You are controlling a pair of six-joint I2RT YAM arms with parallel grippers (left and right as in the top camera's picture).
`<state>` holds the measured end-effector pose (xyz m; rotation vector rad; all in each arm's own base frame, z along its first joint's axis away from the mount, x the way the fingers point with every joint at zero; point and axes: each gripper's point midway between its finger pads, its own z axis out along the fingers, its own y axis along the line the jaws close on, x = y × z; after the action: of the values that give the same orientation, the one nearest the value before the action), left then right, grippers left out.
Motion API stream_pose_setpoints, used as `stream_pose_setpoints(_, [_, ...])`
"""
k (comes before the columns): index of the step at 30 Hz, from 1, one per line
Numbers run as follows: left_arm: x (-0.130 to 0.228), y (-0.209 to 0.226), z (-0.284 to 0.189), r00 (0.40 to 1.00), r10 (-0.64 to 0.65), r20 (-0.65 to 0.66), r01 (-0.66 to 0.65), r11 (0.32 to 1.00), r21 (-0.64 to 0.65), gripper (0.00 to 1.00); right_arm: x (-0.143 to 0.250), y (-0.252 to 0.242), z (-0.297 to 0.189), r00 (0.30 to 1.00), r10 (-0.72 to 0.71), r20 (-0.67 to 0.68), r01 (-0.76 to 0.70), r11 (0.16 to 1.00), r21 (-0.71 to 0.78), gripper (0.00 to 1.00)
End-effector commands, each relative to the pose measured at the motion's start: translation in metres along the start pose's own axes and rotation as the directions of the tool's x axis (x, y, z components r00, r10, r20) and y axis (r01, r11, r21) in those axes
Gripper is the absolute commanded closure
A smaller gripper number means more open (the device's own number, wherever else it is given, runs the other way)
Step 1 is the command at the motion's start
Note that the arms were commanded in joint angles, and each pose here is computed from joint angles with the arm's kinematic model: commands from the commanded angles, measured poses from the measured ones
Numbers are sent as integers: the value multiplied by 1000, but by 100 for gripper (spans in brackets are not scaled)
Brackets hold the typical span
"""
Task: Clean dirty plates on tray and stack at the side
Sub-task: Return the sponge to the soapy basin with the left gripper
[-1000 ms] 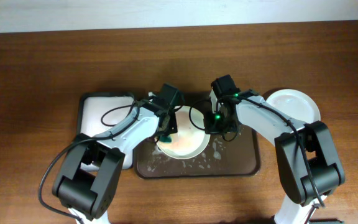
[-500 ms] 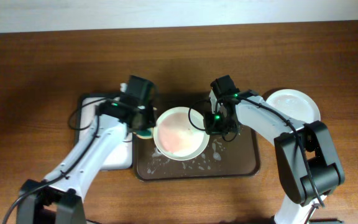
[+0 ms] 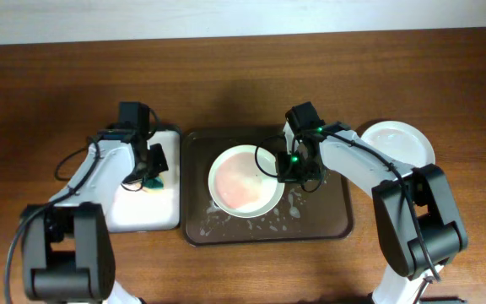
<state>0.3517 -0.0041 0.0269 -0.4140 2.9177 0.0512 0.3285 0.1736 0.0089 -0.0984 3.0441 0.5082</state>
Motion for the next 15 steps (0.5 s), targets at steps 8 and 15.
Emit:
stream_pose_setpoints(8, [31, 17, 12, 991, 14, -133, -25, 996, -83, 21, 3, -5, 5, 1000, -3, -11, 3, 1000, 24, 96])
stream_pose_setpoints(15, [54, 19, 22, 982, 14, -188, -28, 997, -73, 46, 3, -5, 5, 1000, -3, -11, 3, 1000, 24, 96])
